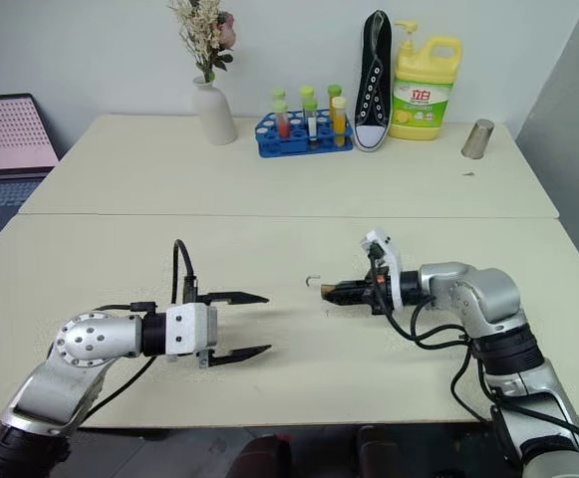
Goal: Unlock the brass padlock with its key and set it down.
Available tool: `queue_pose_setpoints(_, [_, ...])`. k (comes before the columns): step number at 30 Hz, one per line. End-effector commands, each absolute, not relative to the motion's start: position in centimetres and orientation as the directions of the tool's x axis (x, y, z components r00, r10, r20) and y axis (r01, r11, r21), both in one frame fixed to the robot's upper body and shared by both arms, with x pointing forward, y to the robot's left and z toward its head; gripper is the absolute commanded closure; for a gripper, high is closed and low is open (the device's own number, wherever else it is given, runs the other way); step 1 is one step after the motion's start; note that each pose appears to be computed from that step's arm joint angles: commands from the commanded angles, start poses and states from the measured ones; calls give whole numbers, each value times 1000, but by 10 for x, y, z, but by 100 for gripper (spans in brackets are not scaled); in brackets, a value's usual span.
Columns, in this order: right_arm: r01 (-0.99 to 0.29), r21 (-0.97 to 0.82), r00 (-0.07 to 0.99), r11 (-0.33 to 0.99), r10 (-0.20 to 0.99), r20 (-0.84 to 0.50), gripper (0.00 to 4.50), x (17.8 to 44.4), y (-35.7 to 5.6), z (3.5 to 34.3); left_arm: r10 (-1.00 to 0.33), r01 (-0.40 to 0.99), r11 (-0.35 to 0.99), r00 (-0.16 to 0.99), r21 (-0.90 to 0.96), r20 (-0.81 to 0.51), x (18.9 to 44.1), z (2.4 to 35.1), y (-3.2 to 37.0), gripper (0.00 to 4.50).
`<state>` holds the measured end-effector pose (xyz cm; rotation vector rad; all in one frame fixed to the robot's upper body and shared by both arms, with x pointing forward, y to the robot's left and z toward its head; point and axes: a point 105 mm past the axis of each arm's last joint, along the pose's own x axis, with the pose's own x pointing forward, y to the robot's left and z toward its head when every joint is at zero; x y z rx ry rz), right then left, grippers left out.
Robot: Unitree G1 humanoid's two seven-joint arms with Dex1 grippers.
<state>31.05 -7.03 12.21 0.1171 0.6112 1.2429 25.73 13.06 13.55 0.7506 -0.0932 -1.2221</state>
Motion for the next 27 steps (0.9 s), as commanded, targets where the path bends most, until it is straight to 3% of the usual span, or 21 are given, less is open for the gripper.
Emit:
queue_pose_setpoints(1, [-845, 387, 195, 369, 887, -420, 434, 315, -68, 115, -888, 799, 146, 366, 583, -279, 259, 145, 123, 0])
queue_pose_setpoints(11, [-823, 348, 236, 449, 827, -510, 434, 327, -66, 95, -900, 812, 123, 333, 570, -281, 259, 144, 114, 0])
queue_pose_setpoints(17, [-852, 227, 294, 472, 790, -538, 215, 334, -84, 96, -903, 865, 116, 297, 488, -311, 254, 138, 115, 0])
queue_pose_setpoints(22, [-923, 19, 322, 386, 795, -514, 95, 329, -99, 110, -866, 873, 212, 376, 438, -330, 260, 136, 124, 0])
queue_pose_setpoints(27, [-949, -115, 314, 293, 857, -409, 95, 316, -107, 139, -828, 859, 266, 436, 439, -352, 259, 135, 136, 0])
